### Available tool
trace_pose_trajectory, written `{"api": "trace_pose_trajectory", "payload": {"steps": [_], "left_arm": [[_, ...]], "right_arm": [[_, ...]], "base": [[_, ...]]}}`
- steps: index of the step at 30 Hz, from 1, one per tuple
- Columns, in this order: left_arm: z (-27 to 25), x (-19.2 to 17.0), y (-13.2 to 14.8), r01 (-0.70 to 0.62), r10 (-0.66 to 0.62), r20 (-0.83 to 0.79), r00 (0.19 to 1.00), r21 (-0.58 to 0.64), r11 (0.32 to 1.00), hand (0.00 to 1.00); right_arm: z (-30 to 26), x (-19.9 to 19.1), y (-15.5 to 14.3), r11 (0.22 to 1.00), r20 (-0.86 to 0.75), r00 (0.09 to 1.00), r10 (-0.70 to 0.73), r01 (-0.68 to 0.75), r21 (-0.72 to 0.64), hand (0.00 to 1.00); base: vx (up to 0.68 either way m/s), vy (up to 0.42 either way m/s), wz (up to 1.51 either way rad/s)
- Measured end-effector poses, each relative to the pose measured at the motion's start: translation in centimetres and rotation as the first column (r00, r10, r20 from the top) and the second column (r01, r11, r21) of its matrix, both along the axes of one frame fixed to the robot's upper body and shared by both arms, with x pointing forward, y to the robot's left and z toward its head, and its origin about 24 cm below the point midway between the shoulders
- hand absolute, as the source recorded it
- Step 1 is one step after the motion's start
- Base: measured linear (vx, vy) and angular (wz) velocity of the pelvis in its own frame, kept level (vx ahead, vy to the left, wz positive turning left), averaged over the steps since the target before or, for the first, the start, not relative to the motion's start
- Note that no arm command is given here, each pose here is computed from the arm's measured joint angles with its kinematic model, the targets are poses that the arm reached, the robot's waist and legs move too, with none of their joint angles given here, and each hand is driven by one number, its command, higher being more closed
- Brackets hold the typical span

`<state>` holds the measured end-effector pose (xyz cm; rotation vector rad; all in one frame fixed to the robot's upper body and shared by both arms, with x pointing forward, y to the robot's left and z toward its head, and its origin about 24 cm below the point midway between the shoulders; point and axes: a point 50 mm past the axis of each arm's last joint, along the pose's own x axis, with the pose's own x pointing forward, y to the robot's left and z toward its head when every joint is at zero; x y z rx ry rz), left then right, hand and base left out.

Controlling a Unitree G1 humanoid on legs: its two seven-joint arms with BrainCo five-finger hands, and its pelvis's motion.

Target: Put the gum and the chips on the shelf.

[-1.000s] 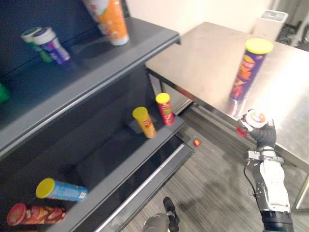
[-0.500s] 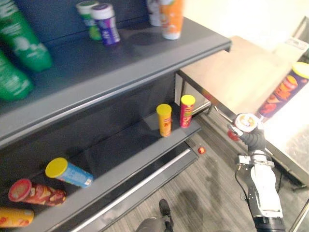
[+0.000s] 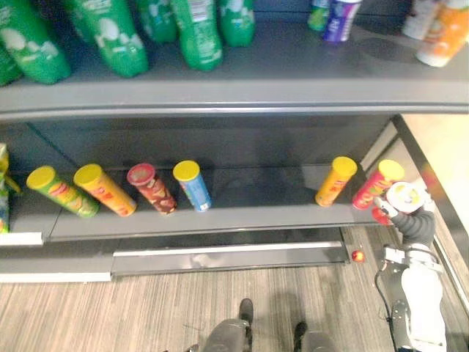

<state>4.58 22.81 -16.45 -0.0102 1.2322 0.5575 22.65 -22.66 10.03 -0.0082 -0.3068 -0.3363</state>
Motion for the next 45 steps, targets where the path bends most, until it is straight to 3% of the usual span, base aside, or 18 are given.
{"api": "trace_pose_trajectory", "payload": {"steps": [15,33,45], "left_arm": [[0.1,0.2,-0.5,-0.05,0.051,0.034,0.998,-0.024,0.998,0.0],[-0.1,0.1,-0.9,0.027,-0.026,0.021,0.999,-0.048,0.999,0.0],[-0.1,-0.1,-0.3,0.095,-0.095,-0.001,0.995,-0.038,0.995,0.0]], "right_arm": [[-0.7,0.1,-0.3,1.0,-0.026,1.0,-0.004,0.005,0.018,1.0],[-1.4,0.5,-0.2,1.0,-0.067,0.998,-0.007,0.007,0.003,1.0],[1.8,0.1,-0.7,0.999,0.063,0.998,-0.007,0.01,-0.05,1.0]], "base": [[0.03,-0.049,0.16],[0.0,0.016,0.01],[-0.02,0.012,-0.06]]}}
